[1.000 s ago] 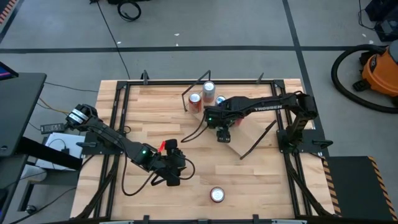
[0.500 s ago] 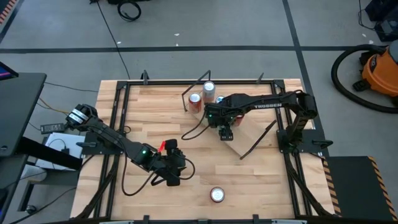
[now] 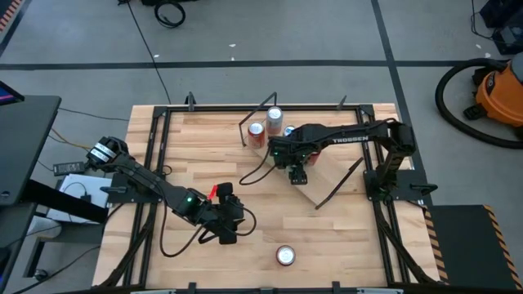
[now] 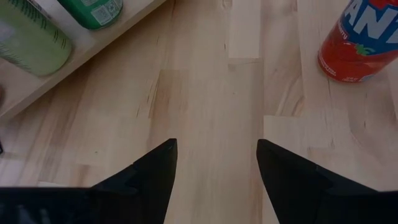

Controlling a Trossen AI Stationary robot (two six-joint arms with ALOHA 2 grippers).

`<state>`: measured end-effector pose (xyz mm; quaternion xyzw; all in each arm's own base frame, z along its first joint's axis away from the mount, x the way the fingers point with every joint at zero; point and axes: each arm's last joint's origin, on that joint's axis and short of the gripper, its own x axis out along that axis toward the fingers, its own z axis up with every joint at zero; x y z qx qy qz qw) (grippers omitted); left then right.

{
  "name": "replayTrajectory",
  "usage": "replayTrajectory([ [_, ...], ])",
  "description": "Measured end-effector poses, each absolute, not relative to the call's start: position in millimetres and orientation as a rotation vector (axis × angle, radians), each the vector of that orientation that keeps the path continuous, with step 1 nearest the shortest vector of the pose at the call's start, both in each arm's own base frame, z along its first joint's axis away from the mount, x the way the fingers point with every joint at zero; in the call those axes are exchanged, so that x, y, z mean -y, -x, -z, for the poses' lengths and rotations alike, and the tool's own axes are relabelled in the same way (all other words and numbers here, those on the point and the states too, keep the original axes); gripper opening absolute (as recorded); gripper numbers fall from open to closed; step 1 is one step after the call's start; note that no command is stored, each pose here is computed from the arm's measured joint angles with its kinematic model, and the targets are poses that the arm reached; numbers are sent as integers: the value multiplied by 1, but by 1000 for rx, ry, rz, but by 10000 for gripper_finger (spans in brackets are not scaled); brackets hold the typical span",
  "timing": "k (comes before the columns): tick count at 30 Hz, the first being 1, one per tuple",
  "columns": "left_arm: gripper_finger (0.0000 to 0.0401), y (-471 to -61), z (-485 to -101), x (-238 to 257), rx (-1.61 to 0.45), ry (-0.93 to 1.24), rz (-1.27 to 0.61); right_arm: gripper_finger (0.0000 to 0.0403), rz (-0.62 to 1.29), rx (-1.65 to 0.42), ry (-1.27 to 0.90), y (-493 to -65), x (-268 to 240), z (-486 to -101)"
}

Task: Place canned beverage on shelf
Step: Put the green soda can on the shelf, then put the orange soda can on the shelf

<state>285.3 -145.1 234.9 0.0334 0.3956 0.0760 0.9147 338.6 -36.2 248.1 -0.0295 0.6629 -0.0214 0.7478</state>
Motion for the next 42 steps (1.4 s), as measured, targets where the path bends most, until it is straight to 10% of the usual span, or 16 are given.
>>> replayTrajectory([
  [42, 231, -285, -235, 145, -810, -8, -179, 392, 92, -1363, 86, -334, -40, -334],
])
